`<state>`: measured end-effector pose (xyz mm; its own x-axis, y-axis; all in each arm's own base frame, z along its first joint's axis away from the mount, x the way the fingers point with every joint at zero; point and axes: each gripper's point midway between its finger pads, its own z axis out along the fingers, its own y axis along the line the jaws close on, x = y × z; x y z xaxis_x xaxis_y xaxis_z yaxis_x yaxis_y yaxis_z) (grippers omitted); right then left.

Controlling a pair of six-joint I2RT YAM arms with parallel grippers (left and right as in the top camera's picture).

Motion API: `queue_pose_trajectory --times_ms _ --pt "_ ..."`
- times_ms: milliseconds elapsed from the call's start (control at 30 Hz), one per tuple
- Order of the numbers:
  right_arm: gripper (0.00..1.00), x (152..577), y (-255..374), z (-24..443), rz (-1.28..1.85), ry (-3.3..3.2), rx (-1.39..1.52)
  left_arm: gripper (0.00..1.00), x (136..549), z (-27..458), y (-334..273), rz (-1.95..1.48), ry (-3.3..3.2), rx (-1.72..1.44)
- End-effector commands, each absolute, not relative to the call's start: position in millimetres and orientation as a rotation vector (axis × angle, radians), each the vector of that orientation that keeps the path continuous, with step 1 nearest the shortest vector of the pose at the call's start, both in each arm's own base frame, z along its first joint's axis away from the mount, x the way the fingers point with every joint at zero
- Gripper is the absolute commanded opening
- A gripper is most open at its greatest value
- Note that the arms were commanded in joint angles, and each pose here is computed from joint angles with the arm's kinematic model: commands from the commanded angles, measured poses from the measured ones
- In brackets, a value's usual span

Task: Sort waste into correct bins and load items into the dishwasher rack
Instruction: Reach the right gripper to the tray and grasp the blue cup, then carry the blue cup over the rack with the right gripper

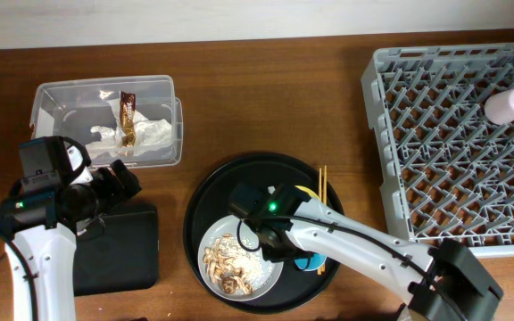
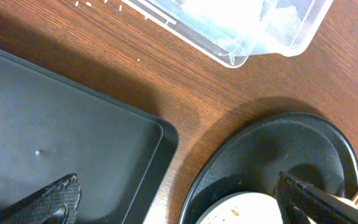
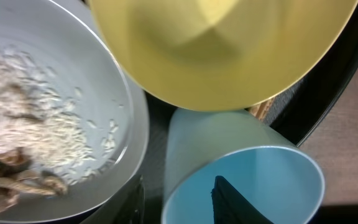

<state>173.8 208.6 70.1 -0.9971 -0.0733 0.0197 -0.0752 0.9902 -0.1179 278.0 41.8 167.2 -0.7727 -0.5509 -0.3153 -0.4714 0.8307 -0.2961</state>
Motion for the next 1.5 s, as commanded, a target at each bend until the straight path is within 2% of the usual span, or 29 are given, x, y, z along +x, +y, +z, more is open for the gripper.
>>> queue_pose_trajectory --times_ms 0,100,167,300,333,533,667,767,900,1000,1100,1167,1300,1467 --pt "0.37 168.7 197.1 59.0 0.273 -3.106 0.089 0.99 279.4 174.7 44.2 -0.277 2.592 -0.778" --pt "0.37 169.5 198.1 59.9 0.265 -3.109 0.087 0.99 279.3 174.6 44.2 -0.277 2.592 -0.778" --pt "0.31 170.5 200.6 62.7 0.252 -3.112 0.087 0.99 279.3 174.6 44.2 -0.277 2.592 -0.778" --pt "0.06 174.8 208.3 78.3 0.222 -3.120 0.091 0.99 279.3 174.6 44.2 -0.277 2.592 -0.778" --pt "0.04 175.5 209.3 84.0 0.222 -3.120 0.092 0.99 279.4 174.7 44.2 -0.277 2.592 -0.778" --pt "0.04 185.3 213.6 139.2 0.193 -3.135 0.150 0.99 279.3 174.6 44.2 -0.277 2.592 -0.778" --pt "0.04 210.4 211.5 211.9 0.031 -3.234 0.258 0.99 279.4 174.7 44.3 -0.277 2.592 -0.778" --pt "0.04 241.0 187.2 272.2 -0.080 -3.380 0.286 0.99 279.3 174.6 44.2 -0.277 2.592 -0.778" --pt "0.04 288.0 103.9 349.1 -0.074 -3.642 0.014 0.99 279.4 174.7 44.2 -0.277 2.592 -0.778" --pt "0.04 309.3 13.9 380.3 0.053 -3.731 -0.424 0.99 279.3 174.6 44.2 -0.277 2.592 -0.778" --pt "0.04 317.9 -61.9 383.5 0.210 -3.696 -0.781 0.99 279.4 174.7 44.2 -0.277 2.592 -0.778" --pt "0.04 328.6 -105.4 376.6 0.115 -3.650 -0.996 0.99 279.3 174.6 44.2 -0.277 2.592 -0.778" --pt "0.04 359.3 -139.6 362.3 -0.279 -3.691 -0.935 0.99 279.3 174.6 44.2 -0.277 2.592 -0.778" --pt "0.04 417.9 -168.9 316.9 -0.911 -3.670 -0.698 0.99 279.4 174.7 44.2 -0.277 2.592 -0.778"
